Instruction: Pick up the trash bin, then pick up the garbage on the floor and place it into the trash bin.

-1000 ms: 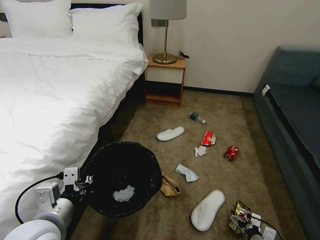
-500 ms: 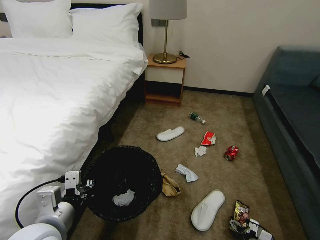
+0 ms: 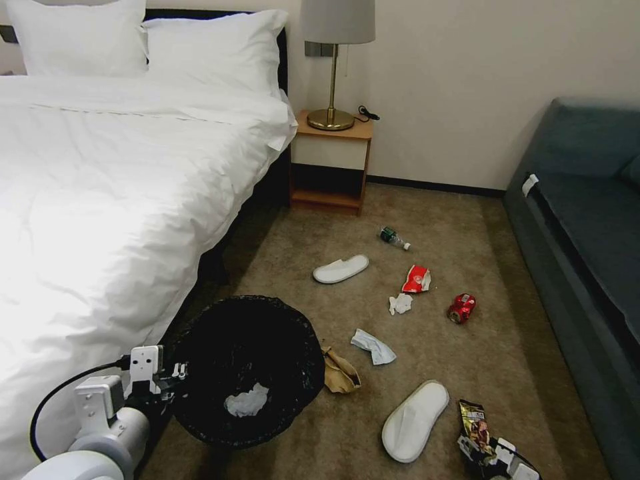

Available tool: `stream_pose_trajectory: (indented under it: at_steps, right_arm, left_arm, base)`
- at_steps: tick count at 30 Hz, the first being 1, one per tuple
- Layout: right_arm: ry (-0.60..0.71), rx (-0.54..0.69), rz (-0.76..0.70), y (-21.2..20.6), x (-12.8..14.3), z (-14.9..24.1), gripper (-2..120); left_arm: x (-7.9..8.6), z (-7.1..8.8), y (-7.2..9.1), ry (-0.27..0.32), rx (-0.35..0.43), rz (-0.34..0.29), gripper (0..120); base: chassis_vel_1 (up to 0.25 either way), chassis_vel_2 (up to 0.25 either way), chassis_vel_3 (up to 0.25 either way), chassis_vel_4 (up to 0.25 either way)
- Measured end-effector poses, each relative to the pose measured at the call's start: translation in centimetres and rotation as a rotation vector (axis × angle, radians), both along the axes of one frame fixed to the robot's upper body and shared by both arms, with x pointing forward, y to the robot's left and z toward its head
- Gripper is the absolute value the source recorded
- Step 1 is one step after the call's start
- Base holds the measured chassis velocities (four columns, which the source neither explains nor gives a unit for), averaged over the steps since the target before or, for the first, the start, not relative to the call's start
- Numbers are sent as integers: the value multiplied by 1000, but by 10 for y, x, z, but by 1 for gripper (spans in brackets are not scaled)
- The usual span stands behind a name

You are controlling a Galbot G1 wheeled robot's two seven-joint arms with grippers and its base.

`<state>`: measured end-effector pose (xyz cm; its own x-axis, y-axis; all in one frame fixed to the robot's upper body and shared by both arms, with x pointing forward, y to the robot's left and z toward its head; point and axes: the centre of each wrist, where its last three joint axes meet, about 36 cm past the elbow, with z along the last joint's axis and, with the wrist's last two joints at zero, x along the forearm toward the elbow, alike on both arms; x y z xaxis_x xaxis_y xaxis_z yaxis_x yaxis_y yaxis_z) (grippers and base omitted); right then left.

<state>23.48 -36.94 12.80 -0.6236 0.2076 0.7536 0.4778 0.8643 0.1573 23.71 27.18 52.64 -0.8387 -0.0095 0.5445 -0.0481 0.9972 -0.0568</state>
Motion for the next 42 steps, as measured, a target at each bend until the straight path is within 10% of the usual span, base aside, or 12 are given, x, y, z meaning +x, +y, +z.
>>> stream_pose_trajectory:
  at_steps: [30,42]
  right_arm:
    - [-132,-249,69,23,1,58,1]
    - [-356,-264,147,3,28,158,0]
  left_arm:
    - [0,0,-1,0,-6,-4,2]
    - [1,1,0,-3,0,-10,2]
  base:
    - [0,0,0,0]
    - [0,0,0,0]
